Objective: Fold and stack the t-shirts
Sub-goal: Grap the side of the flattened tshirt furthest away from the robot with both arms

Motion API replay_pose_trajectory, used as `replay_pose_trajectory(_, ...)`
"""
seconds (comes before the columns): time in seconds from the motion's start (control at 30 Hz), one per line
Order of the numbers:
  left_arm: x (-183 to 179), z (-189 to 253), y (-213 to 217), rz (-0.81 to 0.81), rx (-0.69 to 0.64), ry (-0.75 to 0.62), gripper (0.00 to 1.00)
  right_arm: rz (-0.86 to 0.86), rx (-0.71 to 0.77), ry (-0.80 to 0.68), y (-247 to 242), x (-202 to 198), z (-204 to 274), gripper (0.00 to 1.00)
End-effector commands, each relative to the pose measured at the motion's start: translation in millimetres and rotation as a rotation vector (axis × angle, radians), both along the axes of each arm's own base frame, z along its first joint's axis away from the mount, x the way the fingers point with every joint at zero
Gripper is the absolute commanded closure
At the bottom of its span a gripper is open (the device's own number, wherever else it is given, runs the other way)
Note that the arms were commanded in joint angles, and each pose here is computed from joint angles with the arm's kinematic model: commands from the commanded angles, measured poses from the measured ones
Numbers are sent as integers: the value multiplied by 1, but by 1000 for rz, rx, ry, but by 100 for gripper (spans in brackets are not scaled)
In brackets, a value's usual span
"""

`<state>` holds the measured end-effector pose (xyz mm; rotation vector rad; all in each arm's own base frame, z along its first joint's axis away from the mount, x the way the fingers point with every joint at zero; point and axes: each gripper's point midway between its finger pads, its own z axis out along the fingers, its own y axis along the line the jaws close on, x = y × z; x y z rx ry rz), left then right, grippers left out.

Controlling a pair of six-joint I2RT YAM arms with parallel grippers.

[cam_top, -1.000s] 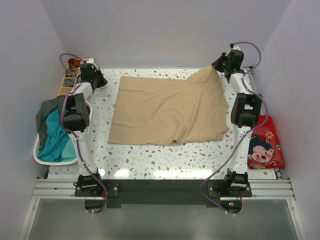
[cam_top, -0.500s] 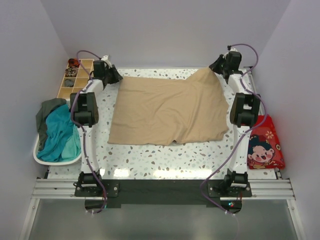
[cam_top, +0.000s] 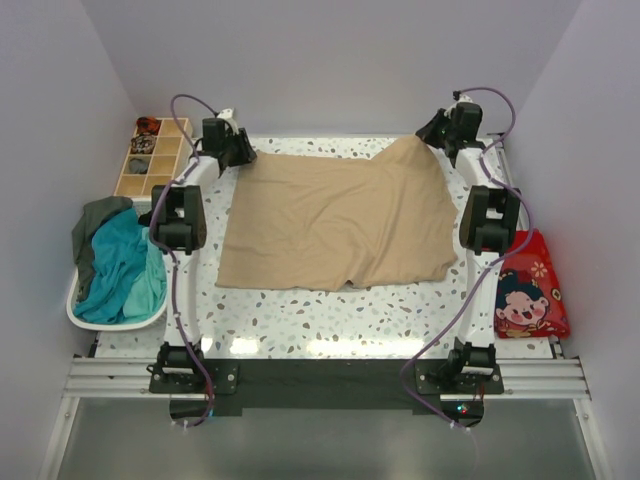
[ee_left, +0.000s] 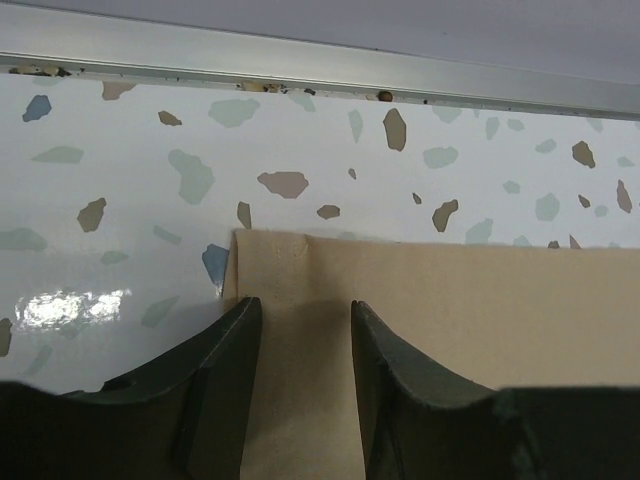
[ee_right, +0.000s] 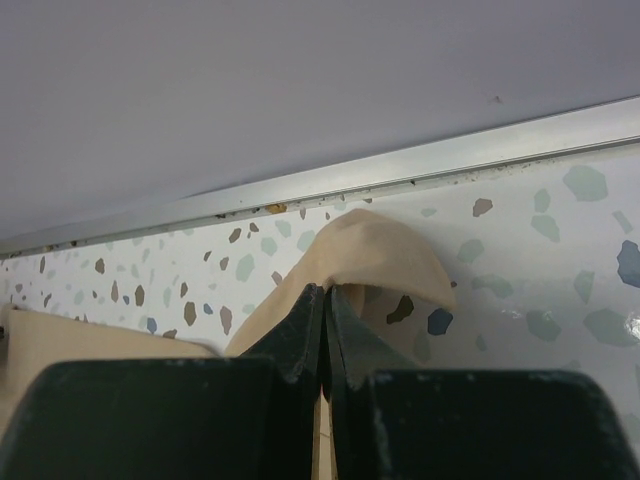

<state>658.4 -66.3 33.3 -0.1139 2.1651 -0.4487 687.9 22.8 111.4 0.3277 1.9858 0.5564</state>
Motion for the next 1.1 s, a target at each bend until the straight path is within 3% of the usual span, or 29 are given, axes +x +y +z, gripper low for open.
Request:
replay_pose_trajectory(0.0, 9, 11, 3, 24, 98, -27, 52, 39, 24, -8, 12, 1, 1, 100)
replay_pose_trajectory(0.2, 15, 12, 9, 78, 185, -28, 50, 45, 27, -1, 12, 2, -3, 100)
replay_pose_trajectory(0.7, 21, 10, 15, 155, 254, -40, 48, 56, 33, 12, 14, 3, -11, 100)
replay_pose_trajectory(0.8, 23, 11, 14, 154, 252, -35, 74, 58, 32, 12, 14, 4, -12, 100)
replay_pose_trajectory(0.83, 23, 9, 14, 152, 251, -35, 87, 59, 33, 10, 15, 4, -12, 100)
replay_pose_trajectory(0.93, 25, 8, 11, 137, 242, -35, 100, 81, 43, -2, 18, 5, -9, 100)
replay_pose_trajectory(1.07, 23, 11, 10, 123, 233, -45, 100, 143, 82, -27, 28, -2, 1, 100)
